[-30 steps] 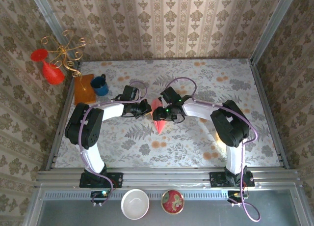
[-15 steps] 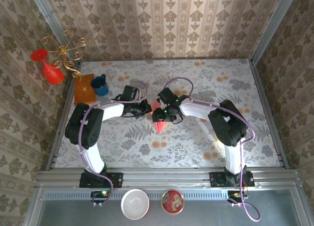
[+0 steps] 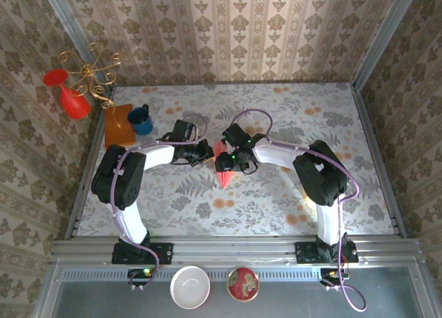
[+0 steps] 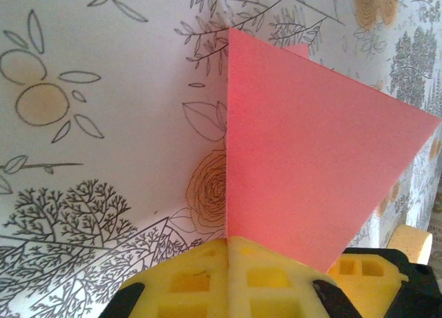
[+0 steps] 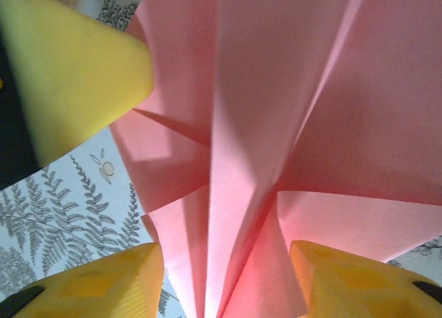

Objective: Fold a paper plane with a square sheet of paper (pick it up from the middle)
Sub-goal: Move the paper plane to the top-center of the table.

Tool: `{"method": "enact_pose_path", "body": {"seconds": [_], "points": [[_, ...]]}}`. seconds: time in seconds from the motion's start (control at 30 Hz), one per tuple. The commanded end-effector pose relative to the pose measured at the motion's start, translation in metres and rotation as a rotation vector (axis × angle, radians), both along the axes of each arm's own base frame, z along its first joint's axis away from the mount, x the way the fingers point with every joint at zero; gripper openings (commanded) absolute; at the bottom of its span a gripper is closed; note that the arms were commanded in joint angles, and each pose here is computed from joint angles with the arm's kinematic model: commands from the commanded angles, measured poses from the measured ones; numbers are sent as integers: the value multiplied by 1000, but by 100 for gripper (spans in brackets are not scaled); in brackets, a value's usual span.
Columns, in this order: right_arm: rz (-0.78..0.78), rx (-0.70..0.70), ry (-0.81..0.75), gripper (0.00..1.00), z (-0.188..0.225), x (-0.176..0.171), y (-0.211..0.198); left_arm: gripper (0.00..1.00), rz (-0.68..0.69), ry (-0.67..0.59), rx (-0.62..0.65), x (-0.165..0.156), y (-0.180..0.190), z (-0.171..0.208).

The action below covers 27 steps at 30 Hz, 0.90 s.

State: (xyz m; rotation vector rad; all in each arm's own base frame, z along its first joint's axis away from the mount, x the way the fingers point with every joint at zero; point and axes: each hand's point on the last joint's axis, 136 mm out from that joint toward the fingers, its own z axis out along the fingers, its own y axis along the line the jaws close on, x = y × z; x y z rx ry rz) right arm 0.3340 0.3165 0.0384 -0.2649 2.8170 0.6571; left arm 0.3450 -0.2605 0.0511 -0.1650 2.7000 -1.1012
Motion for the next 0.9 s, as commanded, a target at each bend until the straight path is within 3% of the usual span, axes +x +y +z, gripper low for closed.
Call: {"method": "enact_pose_path", "body": {"seconds": [0.0, 0.37, 0.87], "points": [[37, 22, 12, 55, 1, -2, 10, 2, -12, -8, -31, 2, -7, 15], [-5, -53, 8, 52, -6, 2, -2, 2, -44, -4, -21, -7, -16, 13], [-2, 76, 7, 57, 13, 0, -1, 1, -44, -6, 7, -6, -12, 8]]}}
